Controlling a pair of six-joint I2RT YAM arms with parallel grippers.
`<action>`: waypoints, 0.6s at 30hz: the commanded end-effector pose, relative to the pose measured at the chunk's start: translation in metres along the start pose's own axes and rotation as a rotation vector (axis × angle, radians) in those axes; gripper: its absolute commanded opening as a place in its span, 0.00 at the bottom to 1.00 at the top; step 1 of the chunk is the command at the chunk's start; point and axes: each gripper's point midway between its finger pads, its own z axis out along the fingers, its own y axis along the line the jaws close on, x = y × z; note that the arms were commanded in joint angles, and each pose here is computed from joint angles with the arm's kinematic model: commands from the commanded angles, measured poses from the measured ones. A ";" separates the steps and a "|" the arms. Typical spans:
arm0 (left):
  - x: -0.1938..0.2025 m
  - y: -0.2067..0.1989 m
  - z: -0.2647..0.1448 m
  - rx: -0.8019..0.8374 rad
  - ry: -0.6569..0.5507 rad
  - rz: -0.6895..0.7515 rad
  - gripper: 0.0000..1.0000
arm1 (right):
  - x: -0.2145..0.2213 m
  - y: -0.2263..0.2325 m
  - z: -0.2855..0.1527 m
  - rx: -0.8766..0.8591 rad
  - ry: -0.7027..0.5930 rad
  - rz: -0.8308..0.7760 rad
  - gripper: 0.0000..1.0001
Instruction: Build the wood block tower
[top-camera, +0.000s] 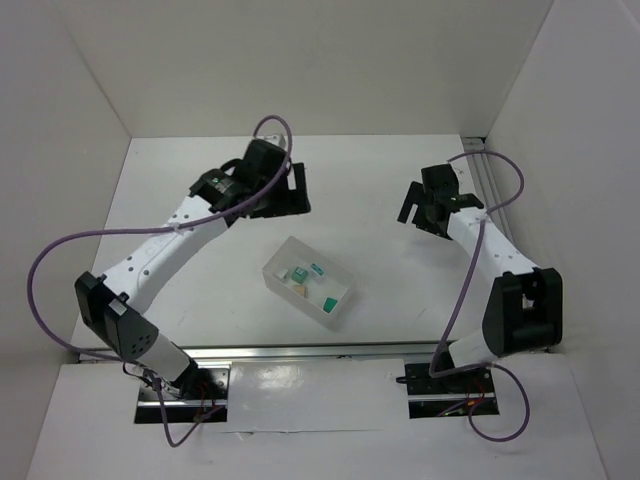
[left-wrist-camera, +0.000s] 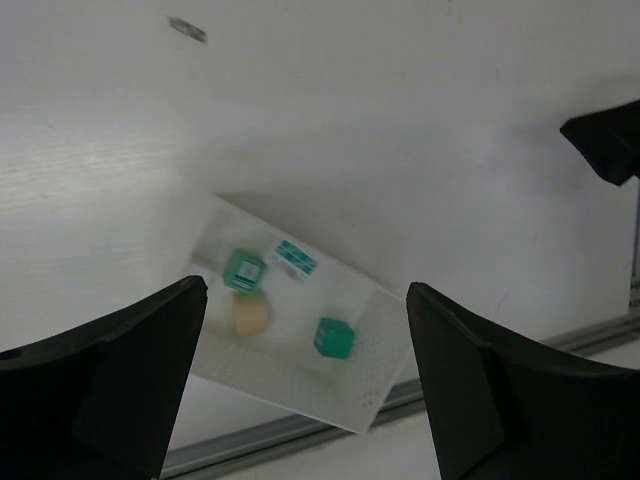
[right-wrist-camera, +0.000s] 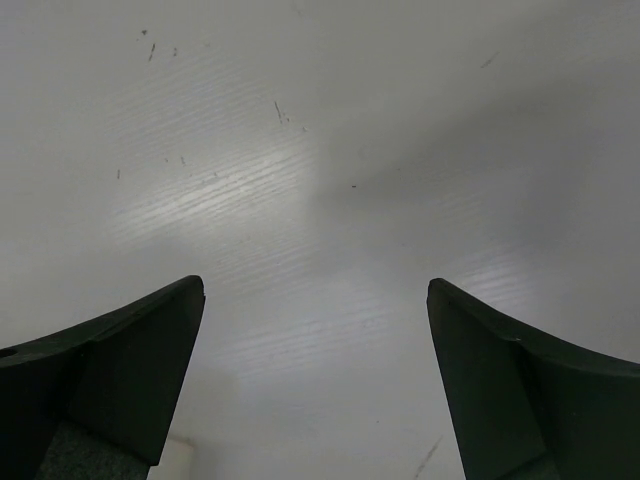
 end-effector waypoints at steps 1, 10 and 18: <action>0.035 -0.043 0.004 -0.003 0.064 -0.102 0.94 | -0.018 -0.004 -0.025 -0.036 -0.111 0.040 1.00; 0.055 -0.029 0.013 -0.132 0.101 -0.204 0.98 | -0.016 0.029 -0.049 -0.264 -0.135 -0.077 1.00; 0.026 0.080 -0.018 -0.209 0.018 -0.378 0.99 | 0.049 0.157 -0.127 -0.705 -0.124 -0.488 1.00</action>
